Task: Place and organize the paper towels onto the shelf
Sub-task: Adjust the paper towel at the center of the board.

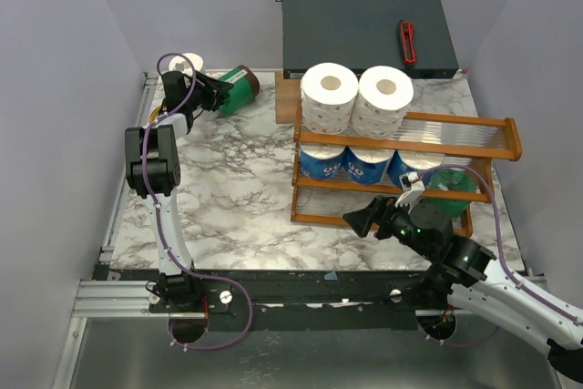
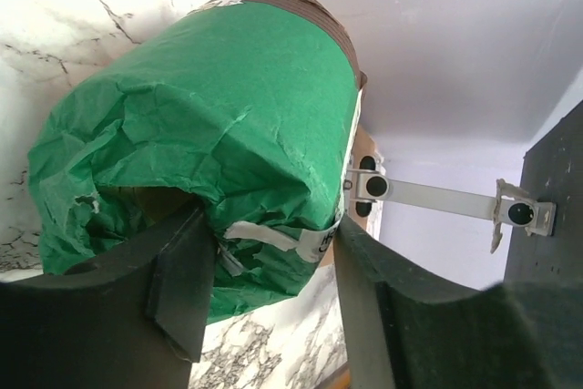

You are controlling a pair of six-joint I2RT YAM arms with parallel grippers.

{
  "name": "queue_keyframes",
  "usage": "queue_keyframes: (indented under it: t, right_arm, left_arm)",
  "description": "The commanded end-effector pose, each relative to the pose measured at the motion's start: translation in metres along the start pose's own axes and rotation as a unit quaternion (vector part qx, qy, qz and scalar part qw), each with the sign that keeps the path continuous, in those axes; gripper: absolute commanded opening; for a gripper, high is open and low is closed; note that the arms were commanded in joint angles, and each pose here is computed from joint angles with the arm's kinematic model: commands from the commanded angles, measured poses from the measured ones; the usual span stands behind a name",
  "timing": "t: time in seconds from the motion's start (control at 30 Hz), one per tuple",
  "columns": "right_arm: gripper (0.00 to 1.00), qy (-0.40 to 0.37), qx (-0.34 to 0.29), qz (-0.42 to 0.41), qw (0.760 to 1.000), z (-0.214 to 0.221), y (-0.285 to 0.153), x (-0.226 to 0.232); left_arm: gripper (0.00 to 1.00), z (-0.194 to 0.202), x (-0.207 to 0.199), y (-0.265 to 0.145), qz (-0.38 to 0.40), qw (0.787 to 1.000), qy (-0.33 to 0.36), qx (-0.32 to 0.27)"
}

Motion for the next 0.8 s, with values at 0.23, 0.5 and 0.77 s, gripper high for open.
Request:
queue_keyframes:
  t: [0.23,0.5,0.77]
  right_arm:
    - [0.89,0.003,-0.008,0.012,1.000,0.001,0.002,-0.006]
    - [0.89,0.002,-0.007,0.014,1.000,0.002,0.004,-0.006]
    - [0.89,0.001,-0.007,0.011,1.000,0.001,0.005,-0.005]
  left_arm:
    - [0.67,0.000,-0.001,0.007,0.015,1.000,-0.001,0.000]
    - [0.45,0.002,-0.005,0.005,0.028,1.000,-0.003,0.000]
    - [0.29,0.004,-0.022,-0.002,0.057,0.998,0.001,0.002]
Point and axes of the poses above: each gripper's point midway between its finger pads, its own y axis out along the fingers, its own x axis along the line the jaws close on, z = x × y, the point moved 1 cm from there along -y, back along the fingers, and after that the axes turned 8 degrees about -y, right-handed, at the moved point
